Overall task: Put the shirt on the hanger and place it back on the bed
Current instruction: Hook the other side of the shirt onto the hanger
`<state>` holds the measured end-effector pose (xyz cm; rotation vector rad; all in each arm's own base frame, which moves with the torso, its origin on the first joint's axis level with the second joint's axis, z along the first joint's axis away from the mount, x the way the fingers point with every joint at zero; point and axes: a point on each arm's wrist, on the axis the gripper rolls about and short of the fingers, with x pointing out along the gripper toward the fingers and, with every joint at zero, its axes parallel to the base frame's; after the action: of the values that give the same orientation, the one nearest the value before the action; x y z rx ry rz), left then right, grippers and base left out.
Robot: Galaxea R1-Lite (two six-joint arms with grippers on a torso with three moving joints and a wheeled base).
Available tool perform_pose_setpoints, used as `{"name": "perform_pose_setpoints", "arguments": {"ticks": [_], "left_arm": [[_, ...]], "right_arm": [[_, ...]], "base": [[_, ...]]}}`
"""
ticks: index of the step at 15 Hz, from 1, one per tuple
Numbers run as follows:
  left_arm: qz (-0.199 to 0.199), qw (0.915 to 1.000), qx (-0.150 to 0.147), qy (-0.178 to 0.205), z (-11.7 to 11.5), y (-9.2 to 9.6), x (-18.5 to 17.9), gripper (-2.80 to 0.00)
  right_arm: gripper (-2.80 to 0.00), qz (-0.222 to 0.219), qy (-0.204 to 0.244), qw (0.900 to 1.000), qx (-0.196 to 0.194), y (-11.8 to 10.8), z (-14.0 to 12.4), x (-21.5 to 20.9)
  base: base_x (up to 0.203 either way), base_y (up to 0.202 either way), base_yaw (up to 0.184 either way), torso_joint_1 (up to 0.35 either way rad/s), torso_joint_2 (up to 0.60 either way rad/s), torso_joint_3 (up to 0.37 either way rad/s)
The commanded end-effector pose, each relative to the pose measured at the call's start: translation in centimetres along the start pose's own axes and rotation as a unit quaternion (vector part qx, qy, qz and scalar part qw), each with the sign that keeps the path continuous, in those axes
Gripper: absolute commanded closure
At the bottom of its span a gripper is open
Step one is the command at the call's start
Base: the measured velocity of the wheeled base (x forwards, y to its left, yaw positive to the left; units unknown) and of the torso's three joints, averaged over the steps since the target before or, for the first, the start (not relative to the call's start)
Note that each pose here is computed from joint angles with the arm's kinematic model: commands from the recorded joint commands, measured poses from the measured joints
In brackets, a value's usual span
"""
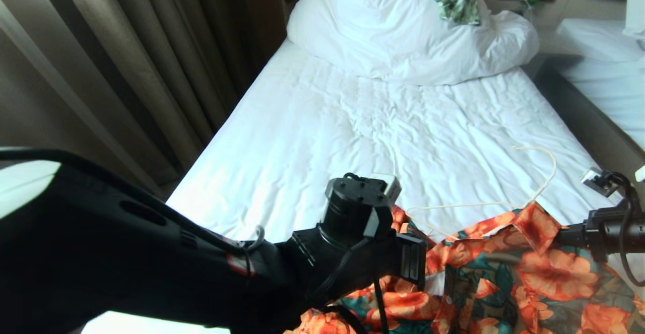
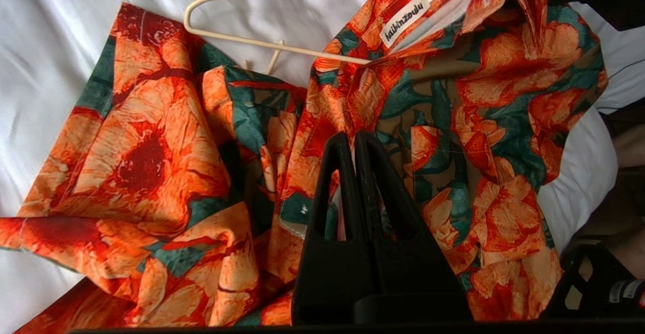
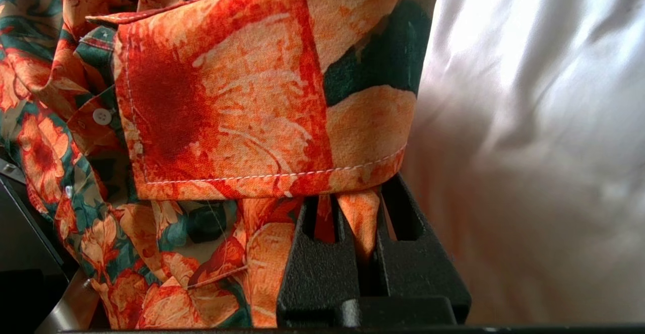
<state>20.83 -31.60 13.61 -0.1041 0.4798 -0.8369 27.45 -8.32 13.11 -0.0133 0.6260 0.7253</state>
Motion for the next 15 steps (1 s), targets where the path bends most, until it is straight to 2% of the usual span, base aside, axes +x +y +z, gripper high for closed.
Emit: {"name": "perform_pose_setpoints", "arguments": {"ticks": [1, 5, 6, 8, 11, 15], "left_arm": [[0.002, 0.9999, 0.004, 0.011, -1.0, -0.6, 1.5, 0.00], [0.009, 0.9990, 0.023, 0.037, -2.4, -1.6, 3.6, 0.00], [0.020, 0.9984, 0.034, 0.040, -3.0, -1.4, 4.3, -2.80], [0.036, 0.9968, 0.054, 0.048, -3.7, -0.8, 5.1, -2.80], [0.081, 0.9924, 0.084, 0.039, -3.6, 0.6, 6.0, -2.80], [0.087, 0.9920, 0.086, 0.034, -3.2, 1.0, 6.0, -2.80]], "right_arm": [[0.00, 0.002, 0.001, 1.000, 0.001, 1.0, -0.9, -0.2], [0.00, -0.002, 0.007, 1.000, 0.001, 1.5, -1.6, -0.2], [0.00, -0.003, 0.006, 1.000, 0.000, 1.5, -1.6, -0.3], [0.00, -0.004, 0.005, 1.000, -0.002, 1.7, -1.5, -0.4], [0.00, -0.005, 0.003, 1.000, -0.005, 1.9, -1.4, -0.6], [0.00, -0.007, -0.001, 1.000, -0.011, 2.2, -1.2, -0.9]], "base": [[0.000, 0.000, 0.000, 0.000, 0.00, 0.000], [0.000, 0.000, 0.000, 0.000, 0.00, 0.000], [0.000, 0.000, 0.000, 0.000, 0.00, 0.000], [0.000, 0.000, 0.000, 0.000, 0.00, 0.000], [0.000, 0.000, 0.000, 0.000, 0.00, 0.000], [0.000, 0.000, 0.000, 0.000, 0.00, 0.000]]}}
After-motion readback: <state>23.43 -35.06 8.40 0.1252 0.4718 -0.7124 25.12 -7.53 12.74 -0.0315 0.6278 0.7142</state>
